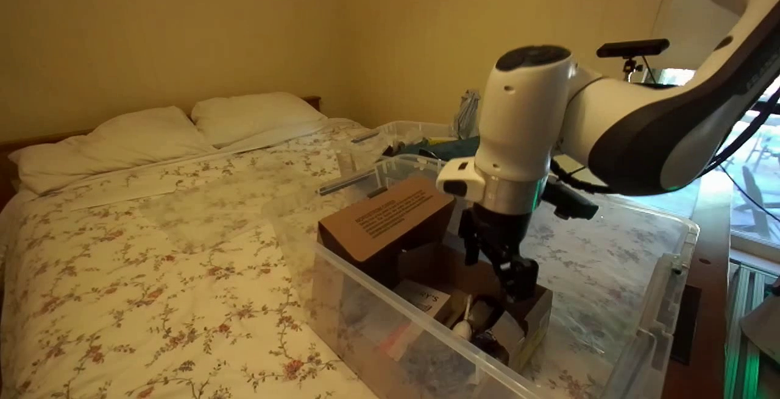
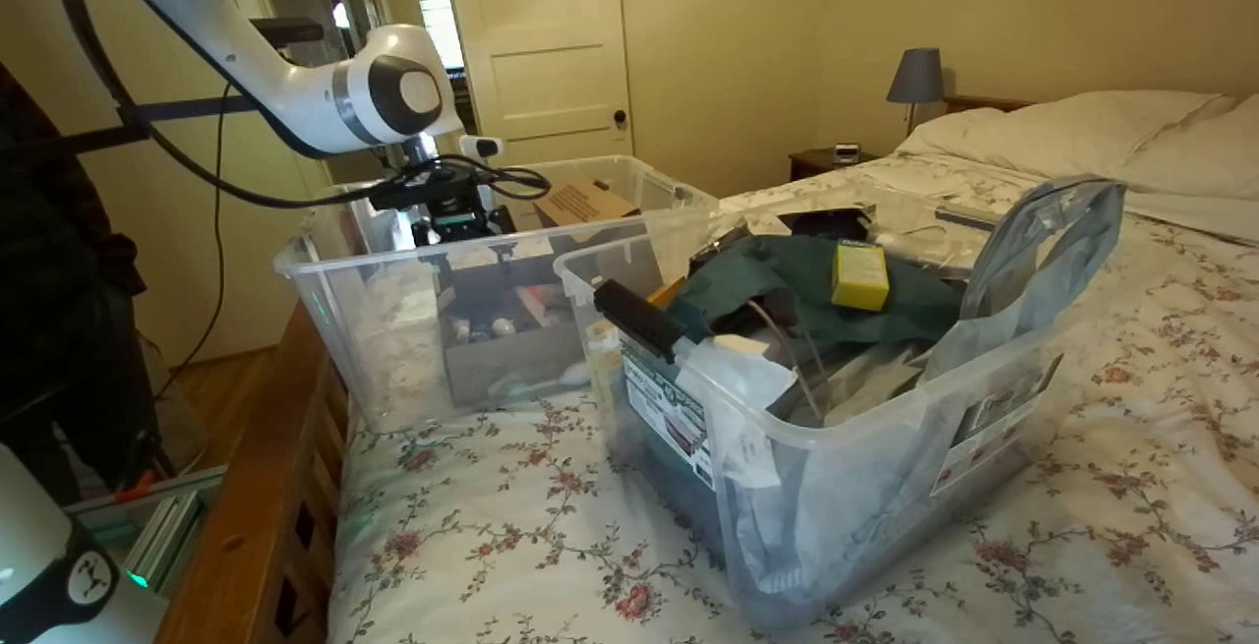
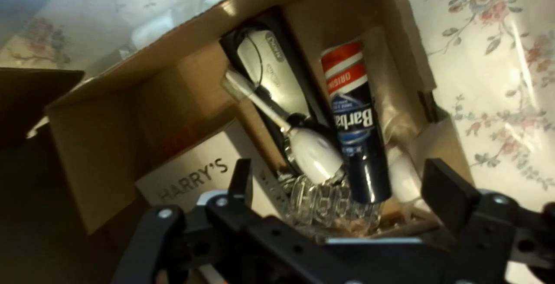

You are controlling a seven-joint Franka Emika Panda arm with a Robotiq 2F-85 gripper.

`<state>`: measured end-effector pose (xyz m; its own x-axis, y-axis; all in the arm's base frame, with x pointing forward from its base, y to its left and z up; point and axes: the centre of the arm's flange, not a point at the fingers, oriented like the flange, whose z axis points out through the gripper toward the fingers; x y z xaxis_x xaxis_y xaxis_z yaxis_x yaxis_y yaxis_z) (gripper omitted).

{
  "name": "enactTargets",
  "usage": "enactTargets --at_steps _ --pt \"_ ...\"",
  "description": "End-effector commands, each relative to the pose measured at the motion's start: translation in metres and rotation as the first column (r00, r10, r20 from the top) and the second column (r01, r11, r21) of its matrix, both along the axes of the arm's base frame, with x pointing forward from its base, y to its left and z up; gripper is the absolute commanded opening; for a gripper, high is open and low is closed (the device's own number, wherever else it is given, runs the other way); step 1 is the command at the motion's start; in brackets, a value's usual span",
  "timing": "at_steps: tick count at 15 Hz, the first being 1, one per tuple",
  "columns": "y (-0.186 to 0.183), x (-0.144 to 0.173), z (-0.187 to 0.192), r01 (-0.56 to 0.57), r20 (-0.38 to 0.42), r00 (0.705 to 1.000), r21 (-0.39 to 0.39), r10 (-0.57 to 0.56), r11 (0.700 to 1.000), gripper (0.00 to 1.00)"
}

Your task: Move two objects from the storage crate on the left, to the one on the right

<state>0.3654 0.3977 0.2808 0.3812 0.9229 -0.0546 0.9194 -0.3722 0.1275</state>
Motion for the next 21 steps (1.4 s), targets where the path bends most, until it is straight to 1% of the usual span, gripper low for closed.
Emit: enactTargets --at_steps 1,4,5,7,8,9,10,11,12,14,16,19,20,21 --pt "-0.001 0.009 -0.046 -0.104 -0.096 0.99 -0.036 0.1 0.994 1.0" --pt "-0.002 0.016 -0.066 -0.127 -0.169 0.979 -0.081 0.112 0.989 1.0" --pt "-0.001 0.017 -0.071 -0.132 -0.197 0.974 -0.08 0.115 0.988 1.0" --pt "-0.001 0.016 -0.078 -0.132 -0.251 0.963 -0.119 0.099 0.984 1.0" --pt "0.0 0.017 -0.079 -0.123 -0.26 0.962 -0.128 0.087 0.984 1.0" --pt "0.002 0.019 -0.081 -0.117 -0.265 0.961 -0.115 0.083 0.987 1.0" --pt "0.006 0.019 -0.084 -0.119 -0.267 0.959 -0.086 0.092 0.989 1.0" --pt "0.008 0.02 -0.087 -0.116 -0.264 0.96 -0.092 0.088 0.989 1.0" --pt "0.01 0.023 -0.091 -0.102 -0.281 0.957 -0.09 0.073 0.991 1.0" --pt "0.012 0.03 -0.097 -0.042 -0.277 0.961 -0.102 0.013 0.994 1.0" --pt "0.012 0.043 -0.087 0.002 -0.216 0.976 -0.066 -0.017 0.998 1.0" --pt "0.01 0.065 -0.063 0.044 -0.169 0.984 -0.081 -0.057 0.996 1.0" --pt "0.008 0.071 -0.057 0.042 -0.198 0.978 -0.104 -0.062 0.994 1.0" --pt "0.005 0.071 -0.055 0.008 -0.263 0.964 -0.13 -0.043 0.991 1.0"
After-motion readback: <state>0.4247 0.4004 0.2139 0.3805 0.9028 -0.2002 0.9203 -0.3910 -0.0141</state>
